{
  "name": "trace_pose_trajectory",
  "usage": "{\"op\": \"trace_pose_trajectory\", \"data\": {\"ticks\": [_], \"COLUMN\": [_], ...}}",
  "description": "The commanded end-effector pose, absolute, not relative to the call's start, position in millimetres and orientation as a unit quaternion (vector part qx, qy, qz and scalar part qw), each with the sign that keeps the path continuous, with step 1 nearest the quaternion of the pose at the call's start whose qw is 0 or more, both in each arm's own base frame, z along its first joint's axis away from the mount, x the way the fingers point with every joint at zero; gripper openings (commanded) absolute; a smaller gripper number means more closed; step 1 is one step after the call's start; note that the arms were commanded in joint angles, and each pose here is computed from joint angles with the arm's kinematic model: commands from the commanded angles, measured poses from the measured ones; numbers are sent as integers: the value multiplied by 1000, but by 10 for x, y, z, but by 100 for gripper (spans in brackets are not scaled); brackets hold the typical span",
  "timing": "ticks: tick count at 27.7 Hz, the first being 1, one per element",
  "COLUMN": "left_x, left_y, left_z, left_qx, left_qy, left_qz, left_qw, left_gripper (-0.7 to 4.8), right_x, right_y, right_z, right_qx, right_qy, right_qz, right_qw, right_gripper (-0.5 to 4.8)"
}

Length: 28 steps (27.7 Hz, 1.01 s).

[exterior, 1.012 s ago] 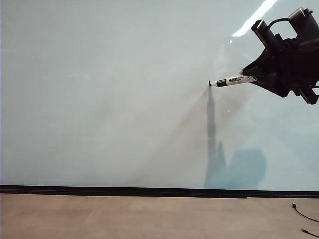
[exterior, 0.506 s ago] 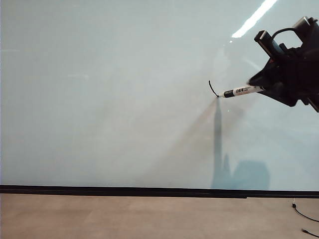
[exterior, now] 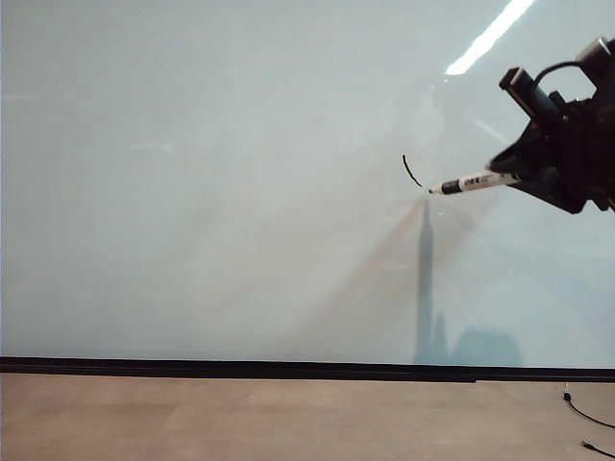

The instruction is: Pick up the pen on the shelf to the right of the whiteboard and draw a cross mark.

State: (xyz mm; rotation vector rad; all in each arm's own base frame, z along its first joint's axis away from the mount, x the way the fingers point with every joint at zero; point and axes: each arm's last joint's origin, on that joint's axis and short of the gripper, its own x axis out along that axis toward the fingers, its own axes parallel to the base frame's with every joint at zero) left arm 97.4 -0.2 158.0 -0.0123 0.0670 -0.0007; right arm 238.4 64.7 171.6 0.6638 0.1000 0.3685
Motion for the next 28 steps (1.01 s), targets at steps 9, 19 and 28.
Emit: {"op": "trace_pose_trajectory", "data": {"ticks": [9, 19, 28], "left_x": [973, 973, 973], "left_y": [-3, -3, -3], "left_z": [1598, 1598, 1598], "left_qx": [-4, -4, -4], "left_qy": [28, 28, 28], "left_qz": [-2, -2, -2], "left_qw": [1000, 1000, 1000], "left_gripper": [-4, -5, -4], "right_x": [2443, 2516, 2517], "right_y": [661, 672, 656], "right_z": [1815, 1863, 1823], "right_qx": [317, 306, 299], "right_qy": [27, 28, 36], "right_qz": [190, 177, 145], "right_qw": [929, 935, 943], "right_gripper": [-5, -5, -5]}}
